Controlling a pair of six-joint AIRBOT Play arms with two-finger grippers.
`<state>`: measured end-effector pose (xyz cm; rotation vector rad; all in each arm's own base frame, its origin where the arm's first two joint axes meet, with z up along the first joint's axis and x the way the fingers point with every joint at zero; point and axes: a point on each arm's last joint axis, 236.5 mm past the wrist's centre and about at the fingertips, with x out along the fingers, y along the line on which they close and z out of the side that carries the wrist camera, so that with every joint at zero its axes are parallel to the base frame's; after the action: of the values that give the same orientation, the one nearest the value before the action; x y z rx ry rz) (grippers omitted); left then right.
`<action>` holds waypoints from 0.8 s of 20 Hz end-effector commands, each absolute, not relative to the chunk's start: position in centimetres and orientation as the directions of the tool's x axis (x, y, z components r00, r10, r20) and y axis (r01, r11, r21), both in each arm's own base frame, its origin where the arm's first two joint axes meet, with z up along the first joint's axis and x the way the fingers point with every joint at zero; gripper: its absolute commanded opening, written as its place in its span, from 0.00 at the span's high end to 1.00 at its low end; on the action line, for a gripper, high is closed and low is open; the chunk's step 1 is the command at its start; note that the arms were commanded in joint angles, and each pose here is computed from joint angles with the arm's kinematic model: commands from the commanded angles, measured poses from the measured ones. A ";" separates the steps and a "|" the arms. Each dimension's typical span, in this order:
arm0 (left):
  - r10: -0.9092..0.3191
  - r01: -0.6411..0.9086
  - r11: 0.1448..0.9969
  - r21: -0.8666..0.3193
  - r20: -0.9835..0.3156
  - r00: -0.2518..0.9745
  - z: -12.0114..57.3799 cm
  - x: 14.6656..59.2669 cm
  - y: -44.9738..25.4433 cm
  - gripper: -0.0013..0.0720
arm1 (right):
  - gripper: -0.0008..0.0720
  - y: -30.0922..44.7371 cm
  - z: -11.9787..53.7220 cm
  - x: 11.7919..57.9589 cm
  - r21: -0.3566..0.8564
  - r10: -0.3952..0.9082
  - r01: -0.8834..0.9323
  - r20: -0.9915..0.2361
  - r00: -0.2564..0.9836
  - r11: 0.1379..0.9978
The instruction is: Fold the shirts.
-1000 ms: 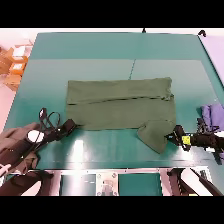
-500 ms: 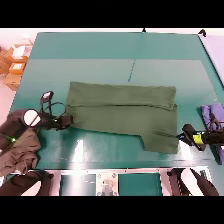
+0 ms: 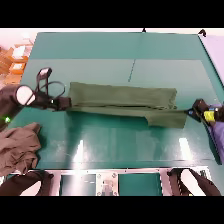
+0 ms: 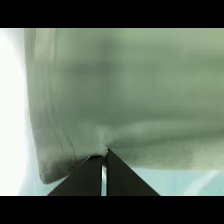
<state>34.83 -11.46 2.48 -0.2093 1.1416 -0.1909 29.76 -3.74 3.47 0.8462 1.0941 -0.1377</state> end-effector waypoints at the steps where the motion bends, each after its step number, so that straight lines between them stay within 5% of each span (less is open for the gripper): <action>1: -0.246 0.104 0.969 -0.223 -0.860 0.448 3.6 40.9 -12.3 0.96 | 0.97 -3.5 4.4 35.9 0.586 0.321 0.453 -0.781 0.535 0.671; 9: -0.230 0.121 0.973 -0.197 -0.880 0.415 -5.3 53.7 -13.4 0.90 | 0.94 -4.9 -4.1 45.5 0.580 0.368 0.535 -0.811 0.455 0.615; 11: -0.226 0.124 0.974 -0.191 -0.869 0.440 -4.8 54.8 -13.4 0.06 | 0.38 -6.1 -4.1 46.5 0.581 0.359 0.536 -0.809 0.466 0.613; 16: -0.095 0.162 0.986 -0.034 -0.920 0.381 -0.5 53.9 -10.3 0.02 | 0.29 -10.3 -1.4 43.7 0.538 0.388 0.380 -0.829 0.403 0.753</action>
<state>54.57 -12.10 -1.76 -0.0227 1.1054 -0.1999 45.64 -8.44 -1.67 0.8681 1.1197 -0.0697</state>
